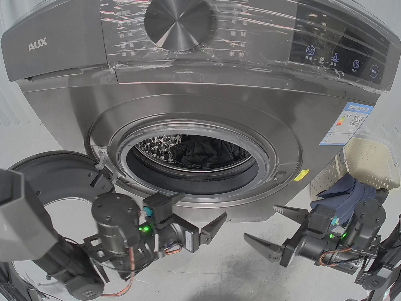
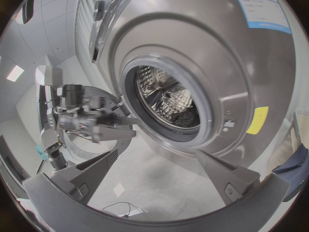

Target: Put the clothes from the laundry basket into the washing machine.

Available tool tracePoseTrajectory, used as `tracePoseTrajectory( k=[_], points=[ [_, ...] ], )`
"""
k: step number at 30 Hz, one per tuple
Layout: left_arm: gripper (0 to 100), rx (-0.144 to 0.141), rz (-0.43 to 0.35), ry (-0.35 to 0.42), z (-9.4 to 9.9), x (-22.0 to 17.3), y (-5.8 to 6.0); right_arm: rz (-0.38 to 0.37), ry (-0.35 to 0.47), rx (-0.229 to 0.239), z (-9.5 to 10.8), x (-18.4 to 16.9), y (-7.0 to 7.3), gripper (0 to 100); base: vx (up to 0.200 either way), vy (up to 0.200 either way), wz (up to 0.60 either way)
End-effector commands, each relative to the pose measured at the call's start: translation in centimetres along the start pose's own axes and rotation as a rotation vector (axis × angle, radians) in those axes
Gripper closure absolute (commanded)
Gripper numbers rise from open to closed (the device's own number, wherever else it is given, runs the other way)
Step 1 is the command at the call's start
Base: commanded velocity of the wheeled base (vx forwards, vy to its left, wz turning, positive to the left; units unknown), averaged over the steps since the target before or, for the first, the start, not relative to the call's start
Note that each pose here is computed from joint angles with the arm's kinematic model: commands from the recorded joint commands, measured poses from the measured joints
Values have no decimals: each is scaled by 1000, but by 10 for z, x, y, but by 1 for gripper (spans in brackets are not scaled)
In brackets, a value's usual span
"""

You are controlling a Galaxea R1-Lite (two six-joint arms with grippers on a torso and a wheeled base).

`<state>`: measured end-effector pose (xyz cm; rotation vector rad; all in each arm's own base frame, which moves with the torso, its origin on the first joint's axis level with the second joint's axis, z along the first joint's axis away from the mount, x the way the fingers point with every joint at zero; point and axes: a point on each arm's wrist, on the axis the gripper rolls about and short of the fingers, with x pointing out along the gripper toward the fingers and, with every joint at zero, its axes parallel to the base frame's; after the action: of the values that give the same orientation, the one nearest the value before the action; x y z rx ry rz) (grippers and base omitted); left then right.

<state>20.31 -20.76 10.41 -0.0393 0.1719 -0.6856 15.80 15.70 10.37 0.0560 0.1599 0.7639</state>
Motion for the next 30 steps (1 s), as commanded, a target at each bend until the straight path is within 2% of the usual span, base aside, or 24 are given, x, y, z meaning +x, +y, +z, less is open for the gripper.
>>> tracePoseTrajectory(
  k=[1, 5, 10, 12, 17, 20, 22, 26, 30],
  points=[
    [0, -10, -27, -107, 26, -55, 0, -100, -82, 9, 17, -23, -17, 0, 0, 0, 0],
    [0, -12, -27, -139, 30, -85, 4, -173, -157, 9, 30, -38, -29, 0, 0, 0, 0],
    [0, 11, -14, -145, 26, -110, 9, -278, -178, 6, 31, -63, -42, 0, 0, 0, 0],
    [0, 7, -9, -164, 28, -117, 11, -302, -177, 6, 29, -71, -44, 0, 0, 0, 0],
    [0, 6, 13, -187, 29, -129, 16, -341, -189, 4, 32, -81, -47, 0, 0, 0, 0],
    [0, 10, 45, -205, 28, -144, 23, -364, -163, -1, 32, -95, -45, 0, 0, 0, 0],
    [0, 19, 62, -214, 27, -151, 26, -368, -148, 2, 31, -103, -43, 0, -200, 0, 0],
    [0, 27, 91, -245, 28, -165, 29, -456, -109, 15, 26, -118, -40, 0, -200, 0, 0],
    [0, 28, 138, -260, 30, -178, 35, -497, -131, 23, 27, -128, -39, 0, -200, 0, 0]
  ],
)
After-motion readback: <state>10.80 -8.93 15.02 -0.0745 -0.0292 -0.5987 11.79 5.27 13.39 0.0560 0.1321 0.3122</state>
